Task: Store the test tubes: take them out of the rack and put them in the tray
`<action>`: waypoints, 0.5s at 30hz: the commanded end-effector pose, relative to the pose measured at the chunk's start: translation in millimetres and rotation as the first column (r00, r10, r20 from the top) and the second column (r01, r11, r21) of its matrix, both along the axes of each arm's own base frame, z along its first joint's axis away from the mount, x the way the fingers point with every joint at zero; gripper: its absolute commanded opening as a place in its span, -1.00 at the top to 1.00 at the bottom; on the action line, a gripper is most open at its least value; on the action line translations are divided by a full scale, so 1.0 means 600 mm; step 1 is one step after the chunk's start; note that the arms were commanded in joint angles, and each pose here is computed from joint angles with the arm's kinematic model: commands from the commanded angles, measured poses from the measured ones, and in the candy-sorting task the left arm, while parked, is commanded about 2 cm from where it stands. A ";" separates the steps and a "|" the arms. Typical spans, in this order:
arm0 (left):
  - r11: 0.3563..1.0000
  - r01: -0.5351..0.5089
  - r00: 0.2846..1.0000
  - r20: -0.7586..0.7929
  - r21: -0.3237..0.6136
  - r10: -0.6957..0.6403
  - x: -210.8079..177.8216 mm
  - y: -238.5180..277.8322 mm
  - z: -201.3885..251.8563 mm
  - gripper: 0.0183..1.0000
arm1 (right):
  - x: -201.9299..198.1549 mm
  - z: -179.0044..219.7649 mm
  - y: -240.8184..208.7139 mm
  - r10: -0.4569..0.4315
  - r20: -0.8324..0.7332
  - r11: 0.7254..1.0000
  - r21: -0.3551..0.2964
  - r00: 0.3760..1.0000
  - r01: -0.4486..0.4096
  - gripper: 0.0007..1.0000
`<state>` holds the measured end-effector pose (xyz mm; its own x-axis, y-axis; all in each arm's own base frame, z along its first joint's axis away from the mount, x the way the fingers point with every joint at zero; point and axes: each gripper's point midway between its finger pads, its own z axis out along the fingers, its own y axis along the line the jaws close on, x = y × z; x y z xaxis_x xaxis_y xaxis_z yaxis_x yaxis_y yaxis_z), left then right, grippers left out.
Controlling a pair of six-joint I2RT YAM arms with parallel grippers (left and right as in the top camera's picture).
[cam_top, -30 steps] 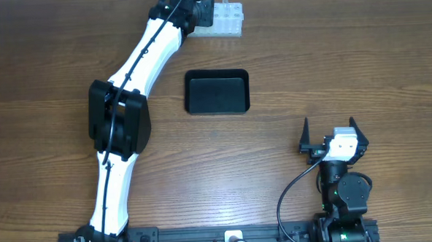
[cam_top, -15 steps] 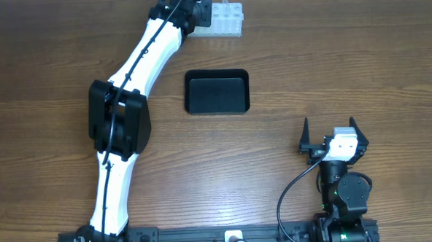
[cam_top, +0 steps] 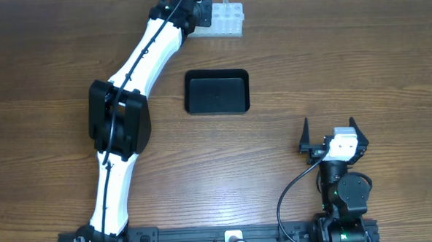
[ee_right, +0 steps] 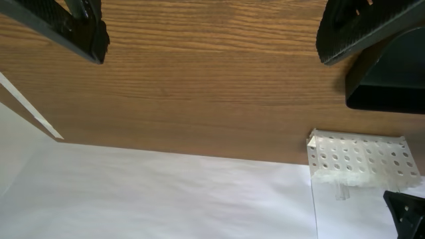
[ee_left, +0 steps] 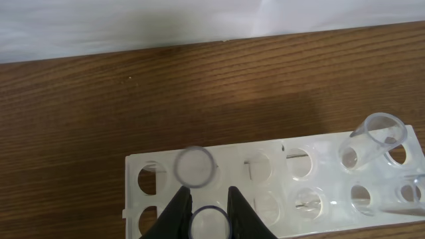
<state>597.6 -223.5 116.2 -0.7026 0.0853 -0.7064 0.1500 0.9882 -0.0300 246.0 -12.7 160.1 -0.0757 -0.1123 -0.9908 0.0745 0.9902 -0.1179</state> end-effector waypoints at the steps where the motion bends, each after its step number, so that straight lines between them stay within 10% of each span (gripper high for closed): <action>1: 1.000 0.010 1.000 0.014 -0.009 -0.010 0.007 -0.009 0.006 0.75 | 0.000 -0.002 -0.001 0.000 0.000 1.000 -0.001 1.000 0.000 -0.98; 15: 1.000 0.003 1.000 0.016 -0.026 -0.003 0.004 -0.017 0.011 0.80 | 0.000 -0.002 -0.001 0.000 0.000 1.000 -0.001 1.000 0.000 -0.98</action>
